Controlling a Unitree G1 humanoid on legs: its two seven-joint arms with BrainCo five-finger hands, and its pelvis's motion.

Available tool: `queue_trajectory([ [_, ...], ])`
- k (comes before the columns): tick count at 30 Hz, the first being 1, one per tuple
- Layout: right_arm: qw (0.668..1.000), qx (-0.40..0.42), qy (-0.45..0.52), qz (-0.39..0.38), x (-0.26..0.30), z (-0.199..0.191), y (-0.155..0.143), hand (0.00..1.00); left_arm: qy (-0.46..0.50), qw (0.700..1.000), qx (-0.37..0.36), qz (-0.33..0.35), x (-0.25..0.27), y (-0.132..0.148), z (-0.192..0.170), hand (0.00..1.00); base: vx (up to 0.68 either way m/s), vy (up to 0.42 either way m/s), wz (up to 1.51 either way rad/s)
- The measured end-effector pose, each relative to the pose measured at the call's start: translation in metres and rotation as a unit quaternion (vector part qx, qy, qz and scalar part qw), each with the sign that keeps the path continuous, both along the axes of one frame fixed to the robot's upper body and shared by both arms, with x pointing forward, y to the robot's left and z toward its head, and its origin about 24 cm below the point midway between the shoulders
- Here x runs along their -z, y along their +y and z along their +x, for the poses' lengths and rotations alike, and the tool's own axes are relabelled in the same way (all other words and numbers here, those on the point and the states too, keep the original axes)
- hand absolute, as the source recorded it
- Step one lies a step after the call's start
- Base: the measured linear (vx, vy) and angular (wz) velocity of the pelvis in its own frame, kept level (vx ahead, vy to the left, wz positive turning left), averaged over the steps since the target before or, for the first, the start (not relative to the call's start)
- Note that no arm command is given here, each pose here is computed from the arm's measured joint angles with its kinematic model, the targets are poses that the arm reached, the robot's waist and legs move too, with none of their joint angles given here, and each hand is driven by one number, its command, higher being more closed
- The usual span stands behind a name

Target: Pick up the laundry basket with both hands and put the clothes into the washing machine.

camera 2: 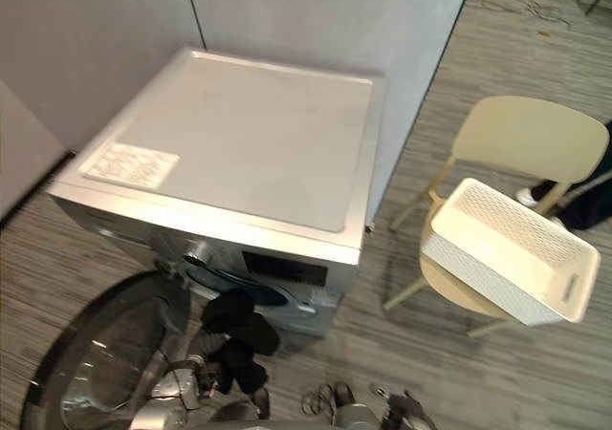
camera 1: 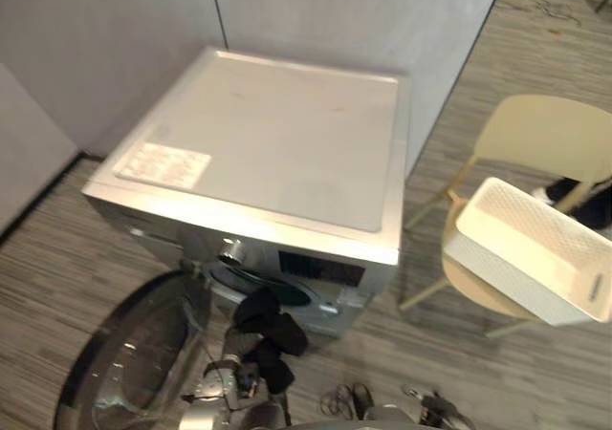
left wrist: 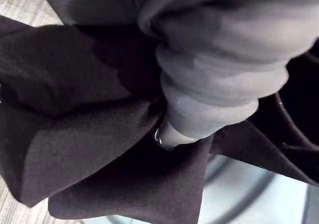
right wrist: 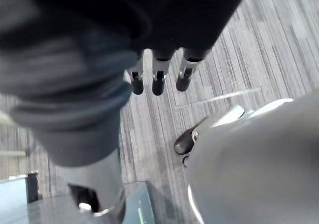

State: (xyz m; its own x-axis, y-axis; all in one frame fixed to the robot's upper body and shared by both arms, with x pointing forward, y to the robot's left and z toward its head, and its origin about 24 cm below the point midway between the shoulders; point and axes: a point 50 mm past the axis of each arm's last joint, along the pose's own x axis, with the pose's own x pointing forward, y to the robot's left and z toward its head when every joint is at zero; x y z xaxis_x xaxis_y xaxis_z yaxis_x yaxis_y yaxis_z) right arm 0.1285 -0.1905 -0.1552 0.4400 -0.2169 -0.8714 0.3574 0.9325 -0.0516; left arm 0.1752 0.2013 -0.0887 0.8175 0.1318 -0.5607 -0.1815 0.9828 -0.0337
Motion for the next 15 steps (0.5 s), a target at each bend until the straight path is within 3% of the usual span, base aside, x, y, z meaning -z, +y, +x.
queue_trajectory([
  [6,0.991,0.007,-0.115,-0.067,-0.034,0.051,-0.038,0.0,-0.081,0.995,-0.061,0.012,-0.032,0.013,0.057,1.0,-0.12,-0.091,0.21],
  [15,0.965,0.047,-0.253,-0.058,-0.076,0.094,-0.026,0.0,-0.229,0.963,-0.141,-0.03,-0.117,0.014,0.144,1.0,-0.13,-0.054,-0.19],
])
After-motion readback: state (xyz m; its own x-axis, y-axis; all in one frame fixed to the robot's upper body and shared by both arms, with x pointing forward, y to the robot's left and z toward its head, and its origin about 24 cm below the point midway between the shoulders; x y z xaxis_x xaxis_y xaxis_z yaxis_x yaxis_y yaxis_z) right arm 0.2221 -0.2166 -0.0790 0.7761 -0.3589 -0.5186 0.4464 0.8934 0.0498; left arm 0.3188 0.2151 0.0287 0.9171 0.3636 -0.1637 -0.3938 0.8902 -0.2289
